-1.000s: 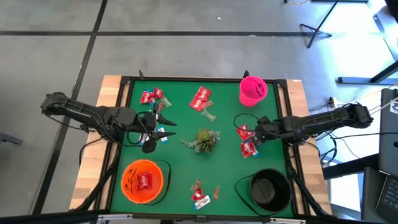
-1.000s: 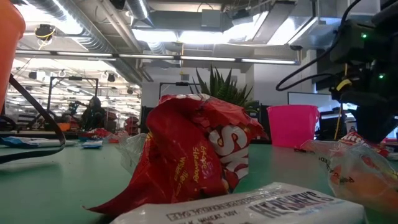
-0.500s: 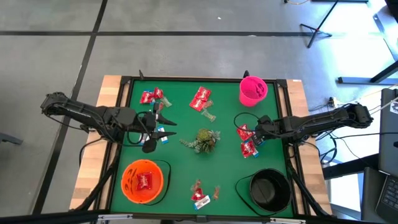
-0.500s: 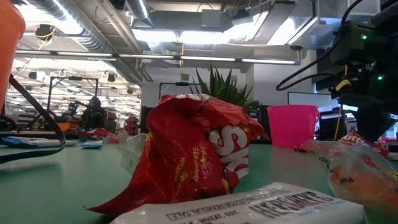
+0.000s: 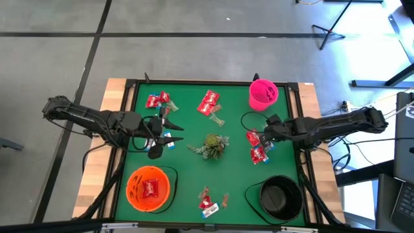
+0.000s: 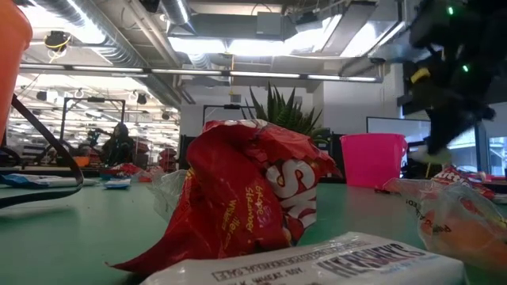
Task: Sort candy
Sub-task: Put the green gummy into the pink bucket
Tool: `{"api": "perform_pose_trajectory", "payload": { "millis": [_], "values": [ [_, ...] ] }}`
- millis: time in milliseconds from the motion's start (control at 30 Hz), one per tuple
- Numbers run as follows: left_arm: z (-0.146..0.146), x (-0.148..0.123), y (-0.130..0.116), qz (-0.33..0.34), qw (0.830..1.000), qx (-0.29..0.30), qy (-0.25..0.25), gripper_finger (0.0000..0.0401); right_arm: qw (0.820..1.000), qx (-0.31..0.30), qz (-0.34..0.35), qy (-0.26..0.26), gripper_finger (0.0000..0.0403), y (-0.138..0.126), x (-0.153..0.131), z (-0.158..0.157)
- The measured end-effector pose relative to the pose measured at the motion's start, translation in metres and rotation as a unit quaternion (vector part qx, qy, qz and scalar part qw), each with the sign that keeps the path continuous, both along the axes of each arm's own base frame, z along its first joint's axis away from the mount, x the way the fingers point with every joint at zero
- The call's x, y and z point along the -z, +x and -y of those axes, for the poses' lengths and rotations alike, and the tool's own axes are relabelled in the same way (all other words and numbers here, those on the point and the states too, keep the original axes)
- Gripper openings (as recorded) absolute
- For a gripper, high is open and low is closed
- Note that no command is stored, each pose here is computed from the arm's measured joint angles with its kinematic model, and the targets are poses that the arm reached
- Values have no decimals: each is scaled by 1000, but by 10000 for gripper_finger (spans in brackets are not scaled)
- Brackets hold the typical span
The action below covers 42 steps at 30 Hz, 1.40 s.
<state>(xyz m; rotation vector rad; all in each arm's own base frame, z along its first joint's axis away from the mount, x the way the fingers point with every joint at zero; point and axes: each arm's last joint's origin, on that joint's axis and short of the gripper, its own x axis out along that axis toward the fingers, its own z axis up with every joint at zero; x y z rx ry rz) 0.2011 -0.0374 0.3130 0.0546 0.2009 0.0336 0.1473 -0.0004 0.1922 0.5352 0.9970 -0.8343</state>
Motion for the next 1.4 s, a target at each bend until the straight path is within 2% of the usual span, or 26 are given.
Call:
{"api": "perform_pose_trajectory", "payload": {
  "millis": [167, 333, 467, 533, 733, 967, 1200, 1400],
  "values": [
    [0, 0, 0, 0, 1000, -7, 1, 149, 997, -5, 25, -70, 1, 9, -37, 3],
    [-1, 0, 0, 1, 1000, -11, 0, 149, 984, 4, 58, -168, 2, 15, -72, 7],
    [-1, 0, 0, 1, 1000, -11, 0, 149, 970, 16, 60, -237, 2, 16, -86, 11],
    [-1, 0, 0, 1, 1000, -11, 0, 149, 965, 26, 52, -255, 1, 15, -87, 15],
    [-1, 0, 0, 1, 1000, -14, -9, 149, 966, 44, 31, -252, 1, 17, -89, 39],
    [-1, 0, 0, 1, 1000, -15, -13, 149, 969, 23, 61, -240, 0, 22, -98, 78],
    [-1, 0, 0, 2, 1000, -23, -11, 149, 972, 63, 67, -215, 2, 5, -100, 116],
    [-2, 0, 0, 2, 1000, -28, -10, 149, 977, 72, 82, -183, 18, -8, -99, 133]
  ]
}}
